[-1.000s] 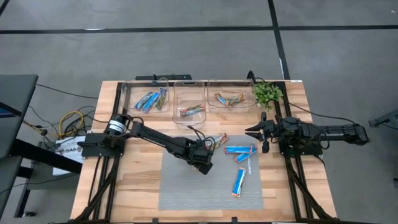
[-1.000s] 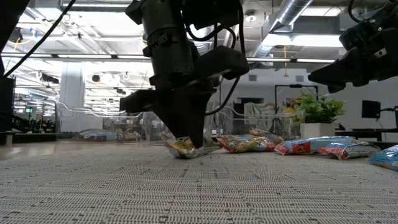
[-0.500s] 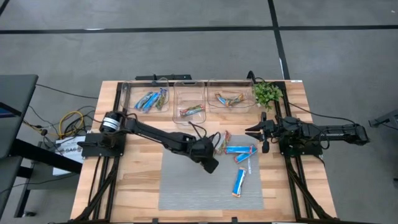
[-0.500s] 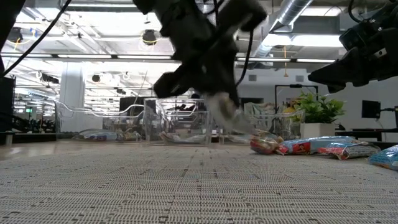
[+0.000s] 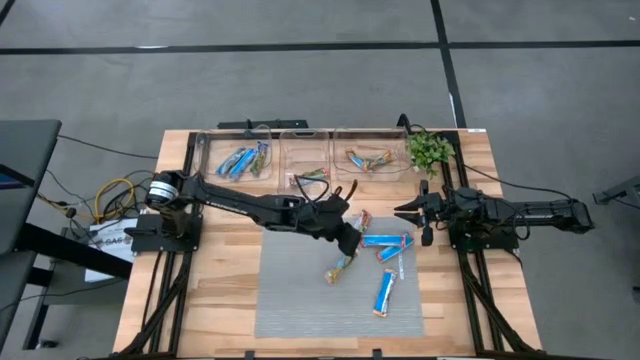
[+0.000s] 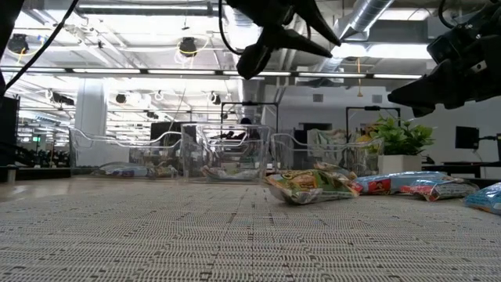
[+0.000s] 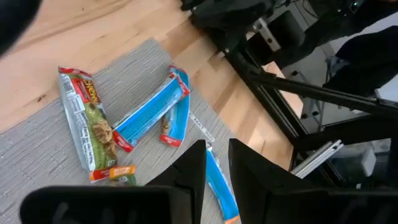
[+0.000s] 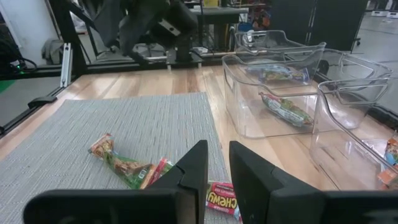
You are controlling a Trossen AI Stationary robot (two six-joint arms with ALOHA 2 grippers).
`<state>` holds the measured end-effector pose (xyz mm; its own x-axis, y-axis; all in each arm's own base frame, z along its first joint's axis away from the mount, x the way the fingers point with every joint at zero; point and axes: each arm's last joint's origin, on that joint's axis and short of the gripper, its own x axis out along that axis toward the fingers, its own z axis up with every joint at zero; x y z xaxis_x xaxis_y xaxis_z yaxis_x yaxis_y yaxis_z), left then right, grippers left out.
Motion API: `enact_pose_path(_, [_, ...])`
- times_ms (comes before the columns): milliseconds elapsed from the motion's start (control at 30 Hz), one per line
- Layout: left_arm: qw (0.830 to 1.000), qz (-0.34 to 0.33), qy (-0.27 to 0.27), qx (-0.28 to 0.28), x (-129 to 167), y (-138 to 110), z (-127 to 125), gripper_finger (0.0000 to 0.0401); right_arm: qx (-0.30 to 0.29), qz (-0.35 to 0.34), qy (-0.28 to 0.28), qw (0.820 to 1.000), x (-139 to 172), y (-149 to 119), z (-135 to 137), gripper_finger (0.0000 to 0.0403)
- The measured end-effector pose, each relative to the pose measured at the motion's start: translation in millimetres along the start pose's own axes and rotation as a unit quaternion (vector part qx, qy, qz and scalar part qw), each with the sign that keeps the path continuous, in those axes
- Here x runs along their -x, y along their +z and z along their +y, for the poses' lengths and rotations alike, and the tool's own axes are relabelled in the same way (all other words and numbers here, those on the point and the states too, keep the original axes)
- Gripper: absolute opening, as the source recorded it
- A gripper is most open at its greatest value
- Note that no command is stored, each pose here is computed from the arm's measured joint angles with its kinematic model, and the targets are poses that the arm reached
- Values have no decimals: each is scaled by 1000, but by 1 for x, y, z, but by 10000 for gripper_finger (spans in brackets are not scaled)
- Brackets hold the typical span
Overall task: Pick and place Granola Bars by type
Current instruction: Put the yellow granola bar into the right transparent bin
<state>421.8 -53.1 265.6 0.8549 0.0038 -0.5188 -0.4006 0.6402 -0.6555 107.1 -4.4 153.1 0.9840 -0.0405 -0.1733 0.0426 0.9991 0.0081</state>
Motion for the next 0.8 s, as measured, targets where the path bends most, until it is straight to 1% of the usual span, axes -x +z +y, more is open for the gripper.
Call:
enact_pose_path(167, [1000, 7, 6, -4, 0, -3, 0, 62, 0, 0, 0, 1000, 0, 0, 0, 59])
enact_pose_path(400, [999, 28, 5, -18, -2, -17, -4, 61, 0, 0, 0, 1000, 0, 0, 0, 59])
enact_pose_path(467, [999, 39, 19, -16, -2, -19, -2, 61, 0, 0, 0, 1000, 0, 0, 0, 59])
enact_pose_path(567, [997, 59, 53, 5, -1, -23, 4, 66, 0, 0, 0, 1000, 0, 0, 0, 59])
enact_pose_path(700, [993, 83, 87, -2, 1, -30, 10, 93, 0, 0, 0, 1000, 0, 0, 0, 59])
enact_pose_path(800, [990, 107, 88, 1, -9, -40, 13, 129, 0, 0, 0, 1000, 0, 0, 0, 59])
